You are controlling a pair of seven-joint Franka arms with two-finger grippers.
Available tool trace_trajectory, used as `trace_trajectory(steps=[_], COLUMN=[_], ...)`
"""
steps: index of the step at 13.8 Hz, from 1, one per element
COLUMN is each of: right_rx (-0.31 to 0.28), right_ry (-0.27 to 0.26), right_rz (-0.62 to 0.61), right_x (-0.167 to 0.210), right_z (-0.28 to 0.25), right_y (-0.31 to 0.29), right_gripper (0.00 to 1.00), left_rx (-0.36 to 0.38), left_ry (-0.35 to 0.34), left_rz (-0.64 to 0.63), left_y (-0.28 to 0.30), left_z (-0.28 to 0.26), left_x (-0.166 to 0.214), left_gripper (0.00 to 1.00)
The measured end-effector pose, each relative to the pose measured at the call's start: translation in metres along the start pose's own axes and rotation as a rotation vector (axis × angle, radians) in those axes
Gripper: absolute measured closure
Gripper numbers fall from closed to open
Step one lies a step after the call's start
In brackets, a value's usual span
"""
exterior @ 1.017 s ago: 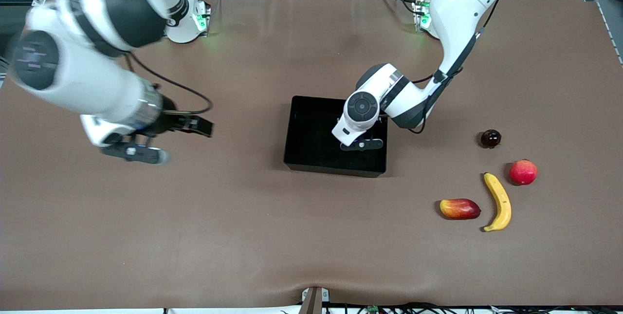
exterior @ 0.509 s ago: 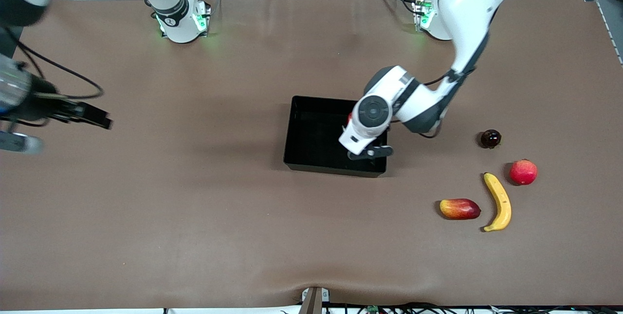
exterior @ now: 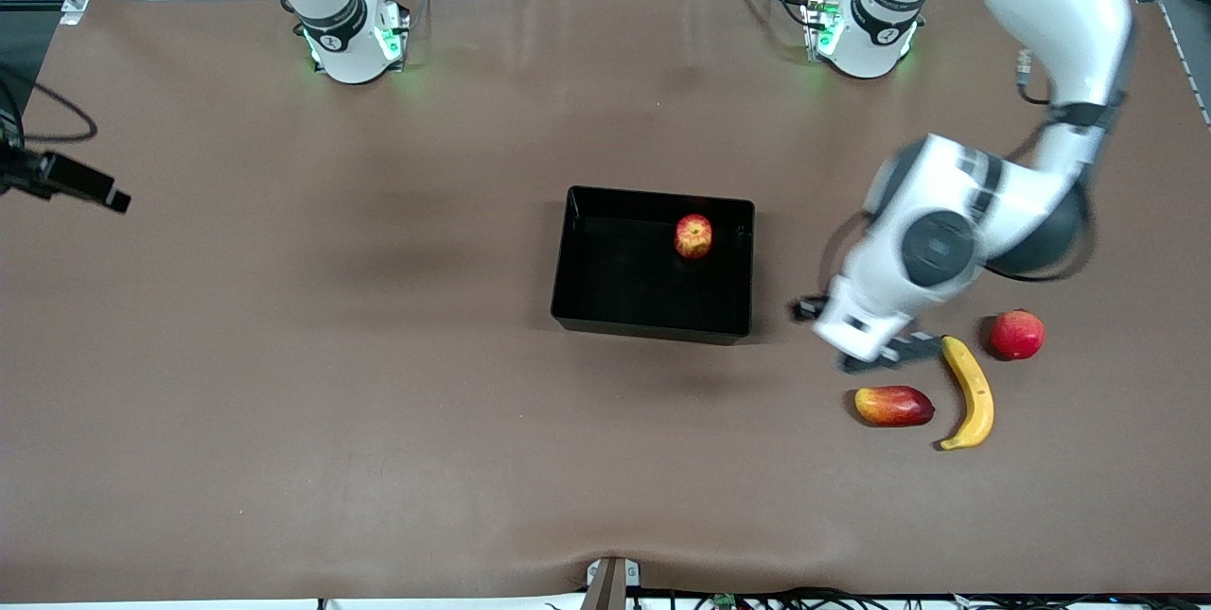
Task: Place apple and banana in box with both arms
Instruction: 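Return the right arm to rest while the left gripper moves toward the banana, then lower the left gripper onto the yellow banana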
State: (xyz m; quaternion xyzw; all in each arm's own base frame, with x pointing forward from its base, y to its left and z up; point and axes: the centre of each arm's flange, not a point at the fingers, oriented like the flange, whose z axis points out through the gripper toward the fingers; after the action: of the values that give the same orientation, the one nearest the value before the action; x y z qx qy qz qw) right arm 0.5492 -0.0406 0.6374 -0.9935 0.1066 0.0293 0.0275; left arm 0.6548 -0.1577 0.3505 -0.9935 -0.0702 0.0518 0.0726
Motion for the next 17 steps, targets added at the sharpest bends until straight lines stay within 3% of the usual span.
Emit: trace_trajectory(steps=[3,8,14,17], right_rx=[-0.022,-0.024,0.020,0.007], right_ry=[0.020,0.066,0.064,0.063], right_rz=[-0.008,-0.026,-0.093,-0.119], right_x=[-0.028,-0.024,-0.020,-0.021], right_z=[-0.005,-0.013,-0.015,-0.015], right_y=[0.005,0.005,0.029,0.016], right_gripper=[0.00,0.00,0.00,0.00], left_rx=[-0.011,0.000,-0.017,-0.023], left_ry=[0.018,0.085,0.134,0.134], left_rz=[0.074,0.169,0.147,0.141], left_y=[-0.081,-0.150,-0.181,-0.184], left_z=[0.045,0.089,0.156,0.180], left_x=[0.043,0.077,0.097,0.099], left_gripper=[0.00,0.00,0.09,0.38])
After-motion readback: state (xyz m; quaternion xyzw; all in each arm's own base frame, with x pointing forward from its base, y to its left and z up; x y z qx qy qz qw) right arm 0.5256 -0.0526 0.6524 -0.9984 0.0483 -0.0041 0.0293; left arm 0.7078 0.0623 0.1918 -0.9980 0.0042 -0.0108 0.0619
